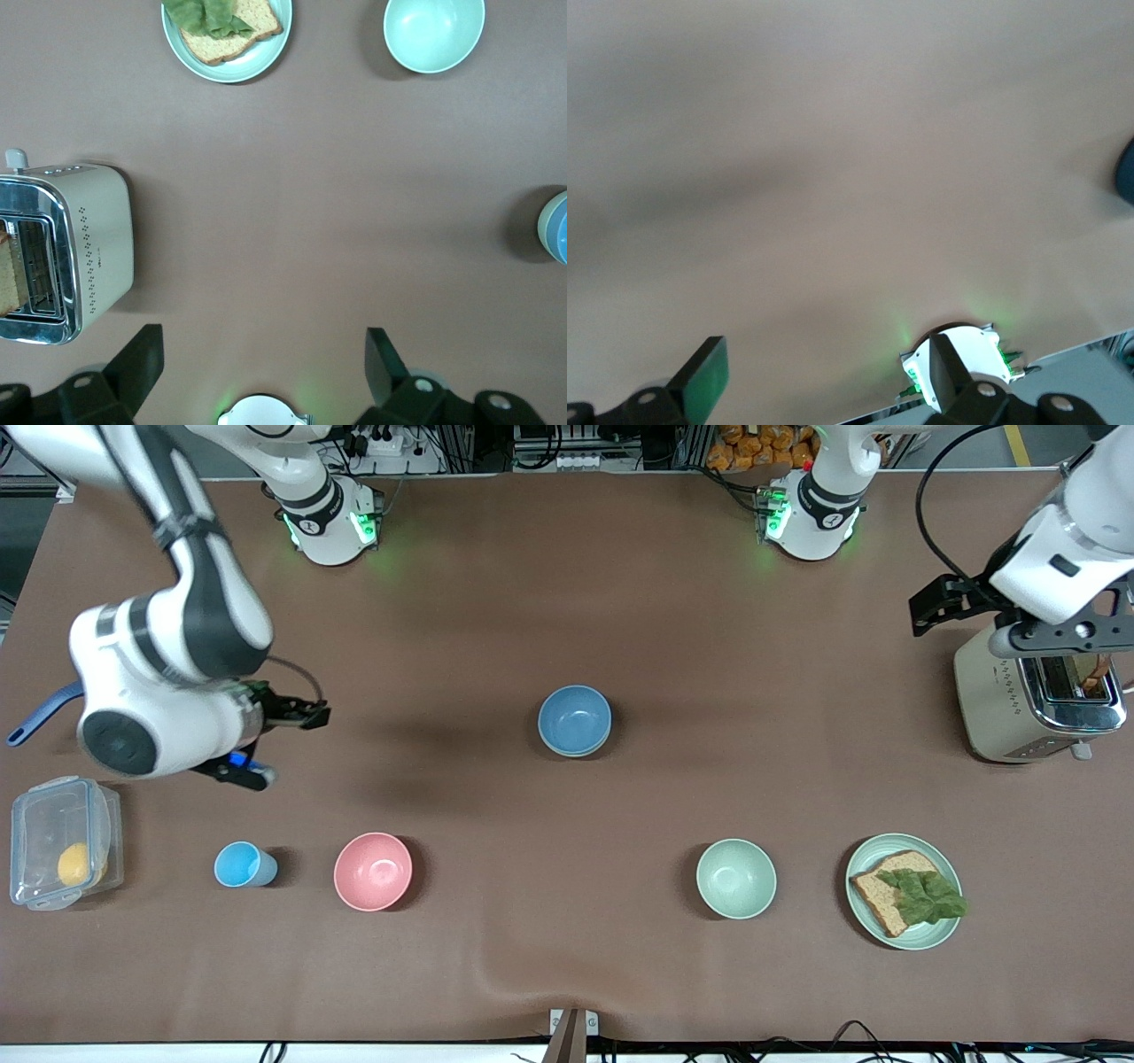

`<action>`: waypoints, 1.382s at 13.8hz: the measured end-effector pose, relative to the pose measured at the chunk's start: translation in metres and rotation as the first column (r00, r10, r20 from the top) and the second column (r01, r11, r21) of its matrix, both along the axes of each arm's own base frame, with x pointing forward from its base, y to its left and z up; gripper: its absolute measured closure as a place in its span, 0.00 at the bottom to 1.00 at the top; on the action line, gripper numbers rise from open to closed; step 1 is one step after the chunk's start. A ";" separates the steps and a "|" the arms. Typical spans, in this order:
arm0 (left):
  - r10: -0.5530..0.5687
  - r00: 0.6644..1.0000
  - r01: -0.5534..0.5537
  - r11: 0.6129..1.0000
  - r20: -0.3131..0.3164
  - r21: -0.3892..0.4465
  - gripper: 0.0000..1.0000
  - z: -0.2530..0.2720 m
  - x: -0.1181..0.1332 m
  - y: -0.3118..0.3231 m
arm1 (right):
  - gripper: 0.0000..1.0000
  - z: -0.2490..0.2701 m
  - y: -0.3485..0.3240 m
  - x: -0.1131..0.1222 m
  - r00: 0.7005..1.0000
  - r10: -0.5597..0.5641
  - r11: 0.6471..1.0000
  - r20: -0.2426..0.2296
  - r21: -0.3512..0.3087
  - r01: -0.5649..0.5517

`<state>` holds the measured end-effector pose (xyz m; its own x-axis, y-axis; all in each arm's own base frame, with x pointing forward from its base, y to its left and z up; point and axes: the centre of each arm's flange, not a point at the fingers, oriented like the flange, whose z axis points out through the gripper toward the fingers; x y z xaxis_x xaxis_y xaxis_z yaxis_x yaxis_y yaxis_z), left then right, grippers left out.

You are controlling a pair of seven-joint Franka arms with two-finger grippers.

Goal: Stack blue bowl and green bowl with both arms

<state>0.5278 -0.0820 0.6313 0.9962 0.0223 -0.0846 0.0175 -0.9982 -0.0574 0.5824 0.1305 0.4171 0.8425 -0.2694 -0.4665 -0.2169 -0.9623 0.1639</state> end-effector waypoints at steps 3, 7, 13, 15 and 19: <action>0.011 1.000 -0.011 1.000 0.005 -0.002 0.00 0.002 0.001 0.006 | 0.00 0.056 -0.003 0.014 0.993 0.071 0.997 0.093 0.027 -0.074; 0.016 1.000 -0.016 1.000 0.012 -0.012 0.00 0.005 0.003 0.009 | 0.00 0.147 -0.025 0.039 0.929 0.188 0.981 0.319 -0.020 -0.192; -0.033 0.999 0.034 0.997 0.017 -0.062 0.00 0.007 0.004 0.003 | 0.00 0.206 -0.102 0.025 0.886 0.225 0.930 0.406 0.183 -0.320; -0.050 0.999 0.051 0.997 0.019 -0.063 0.00 0.007 0.004 0.001 | 0.00 0.208 -0.125 0.017 0.867 0.267 0.910 0.421 0.186 -0.371; -0.059 0.998 0.060 0.996 0.019 -0.066 0.00 -0.005 0.014 -0.004 | 0.00 0.198 -0.115 -0.003 0.813 0.345 0.870 0.470 0.164 -0.464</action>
<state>0.5416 -0.0858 0.6267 0.9969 -0.0419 -0.0672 -0.0413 -0.9991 0.0094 0.5799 0.0157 0.6153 0.9740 0.2202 -0.0532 0.2128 -0.9699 -0.1180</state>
